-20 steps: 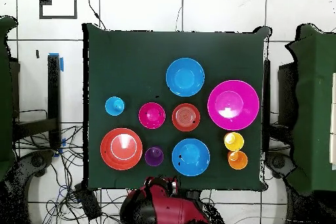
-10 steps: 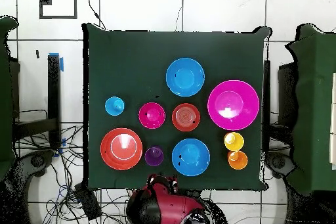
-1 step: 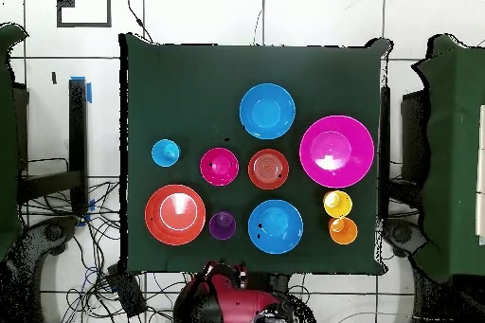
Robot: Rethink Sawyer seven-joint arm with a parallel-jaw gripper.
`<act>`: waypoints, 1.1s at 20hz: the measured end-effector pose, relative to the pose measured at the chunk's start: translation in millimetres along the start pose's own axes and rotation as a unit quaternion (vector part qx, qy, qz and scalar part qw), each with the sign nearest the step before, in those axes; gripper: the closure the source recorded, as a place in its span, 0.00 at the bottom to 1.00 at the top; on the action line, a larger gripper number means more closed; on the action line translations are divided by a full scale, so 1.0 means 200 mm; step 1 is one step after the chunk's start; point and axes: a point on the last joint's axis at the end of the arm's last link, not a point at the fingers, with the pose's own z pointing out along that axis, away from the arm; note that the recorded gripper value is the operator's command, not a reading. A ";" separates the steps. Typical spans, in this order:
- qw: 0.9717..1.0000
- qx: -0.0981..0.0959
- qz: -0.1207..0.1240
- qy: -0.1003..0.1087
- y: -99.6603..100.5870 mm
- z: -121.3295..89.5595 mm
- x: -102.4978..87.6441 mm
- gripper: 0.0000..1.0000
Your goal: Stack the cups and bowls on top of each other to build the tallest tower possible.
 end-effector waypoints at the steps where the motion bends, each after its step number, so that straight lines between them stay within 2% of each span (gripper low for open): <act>1: 1.000 -0.001 0.000 0.002 0.01 -0.01 0.01 0.00; 7: 1.000 -0.002 0.000 0.012 0.06 -0.05 0.11 0.00; 22: 1.000 -0.002 -0.010 0.014 0.09 -0.05 0.14 0.00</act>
